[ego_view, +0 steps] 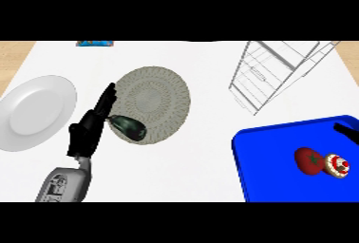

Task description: Pick the cupcake from the tray and place it in the tiered shelf

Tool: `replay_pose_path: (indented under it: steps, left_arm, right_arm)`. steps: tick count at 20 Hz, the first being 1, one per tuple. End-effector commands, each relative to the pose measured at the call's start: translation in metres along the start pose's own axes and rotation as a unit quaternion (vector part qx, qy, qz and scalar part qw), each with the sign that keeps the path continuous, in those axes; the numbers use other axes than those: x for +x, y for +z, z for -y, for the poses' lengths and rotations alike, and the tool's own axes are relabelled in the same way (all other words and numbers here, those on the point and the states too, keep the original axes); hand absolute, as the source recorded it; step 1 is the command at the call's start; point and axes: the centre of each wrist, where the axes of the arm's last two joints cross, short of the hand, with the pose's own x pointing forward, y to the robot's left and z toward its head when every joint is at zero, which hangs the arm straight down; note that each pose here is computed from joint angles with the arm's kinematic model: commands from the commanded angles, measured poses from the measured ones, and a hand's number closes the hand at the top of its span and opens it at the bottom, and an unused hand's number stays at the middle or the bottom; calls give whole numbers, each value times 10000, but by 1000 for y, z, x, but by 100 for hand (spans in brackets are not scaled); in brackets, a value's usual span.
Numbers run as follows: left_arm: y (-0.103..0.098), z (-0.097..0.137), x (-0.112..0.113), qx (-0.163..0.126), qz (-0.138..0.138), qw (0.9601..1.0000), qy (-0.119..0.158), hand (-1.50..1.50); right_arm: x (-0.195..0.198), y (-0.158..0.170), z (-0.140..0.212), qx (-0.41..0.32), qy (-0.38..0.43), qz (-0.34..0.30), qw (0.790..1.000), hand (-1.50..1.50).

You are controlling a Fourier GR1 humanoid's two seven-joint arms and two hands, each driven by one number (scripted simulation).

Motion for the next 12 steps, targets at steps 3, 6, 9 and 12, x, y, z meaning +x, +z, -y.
replay_pose_path:
  steps: [3, 6, 9, 12]
  left_arm:
    - [15, -2, -8, -55, 71, 10000, -32, 0]
    - [-2, 1, 2, 42, -67, 9999, 90, 0]
    - [-2, 7, 7, 52, 27, 10000, 1, 0]
    - [5, 0, -11, 58, 5, 10000, -25, 0]
  right_arm:
    - [-12, -24, -23, 52, -8, -94, 9999, -150]
    - [-18, -24, -23, 221, 78, -57, 9997, -150]
    - [-9, -2, -32, 213, 123, 63, 9997, -150]
    - [-8, -7, -16, 258, 40, -10, 9997, -150]
